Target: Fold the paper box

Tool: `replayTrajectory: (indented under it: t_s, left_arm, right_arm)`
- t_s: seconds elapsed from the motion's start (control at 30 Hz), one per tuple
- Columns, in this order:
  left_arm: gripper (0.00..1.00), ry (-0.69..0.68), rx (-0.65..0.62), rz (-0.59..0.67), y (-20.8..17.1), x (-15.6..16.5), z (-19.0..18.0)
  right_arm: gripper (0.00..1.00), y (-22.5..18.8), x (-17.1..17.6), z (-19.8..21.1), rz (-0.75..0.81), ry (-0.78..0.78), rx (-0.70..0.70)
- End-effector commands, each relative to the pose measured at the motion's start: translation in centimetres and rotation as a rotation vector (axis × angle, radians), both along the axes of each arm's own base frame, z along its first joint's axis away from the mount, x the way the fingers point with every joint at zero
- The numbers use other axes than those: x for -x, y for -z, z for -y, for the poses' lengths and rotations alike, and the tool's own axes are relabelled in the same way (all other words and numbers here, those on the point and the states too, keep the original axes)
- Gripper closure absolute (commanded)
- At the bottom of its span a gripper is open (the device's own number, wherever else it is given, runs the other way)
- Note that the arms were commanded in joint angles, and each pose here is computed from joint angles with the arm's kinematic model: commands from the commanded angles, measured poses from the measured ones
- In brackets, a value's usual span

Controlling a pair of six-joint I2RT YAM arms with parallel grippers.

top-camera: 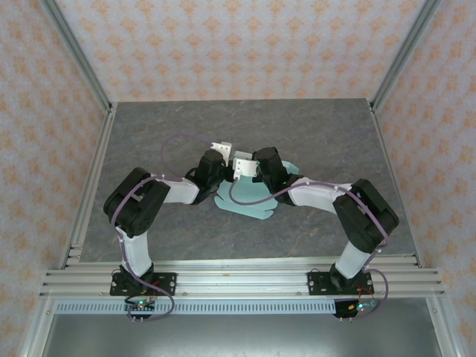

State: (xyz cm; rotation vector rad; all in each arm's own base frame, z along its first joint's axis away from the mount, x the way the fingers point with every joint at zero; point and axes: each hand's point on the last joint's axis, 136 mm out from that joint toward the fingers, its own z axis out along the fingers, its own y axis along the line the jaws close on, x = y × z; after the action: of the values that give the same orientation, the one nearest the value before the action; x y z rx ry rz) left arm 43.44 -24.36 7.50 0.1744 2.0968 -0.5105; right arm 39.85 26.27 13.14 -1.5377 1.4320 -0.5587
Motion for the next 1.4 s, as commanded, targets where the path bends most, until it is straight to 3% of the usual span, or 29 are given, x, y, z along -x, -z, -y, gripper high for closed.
replayTrajectory:
  t_s: [0.0,0.17,0.3,0.6,1.07,1.37]
  left_arm:
    - [0.83,-0.382,-0.078,-0.042,1.3,-2.3,-8.0]
    - [0.88,-0.482,-0.181,-0.042,1.3,-1.9,-9.0]
    - [0.87,-0.446,-0.157,-0.027,1.0,-1.9,-8.2]
    - [0.65,-0.23,-0.108,-0.011,1.0,-1.3,-4.9]
    - [0.44,-0.097,-0.11,-0.027,0.9,0.5,-3.8]
    - [0.45,-0.018,-0.083,-0.037,0.6,1.4,-3.0]
  right_arm:
    - [1.0,-0.5,1.5,-1.6,-0.034,-0.049,-0.037]
    - [1.0,-0.4,2.0,-2.3,-0.053,-0.046,-0.074]
    - [1.0,-0.6,1.3,-1.9,-0.037,-0.004,-0.06]
    - [1.0,-1.2,0.2,-0.4,-0.011,0.057,-0.042]
    - [1.0,-1.0,-0.6,-0.1,-0.011,0.067,-0.015]
    - [1.0,-1.0,-0.7,0.1,-0.013,0.072,-0.005]
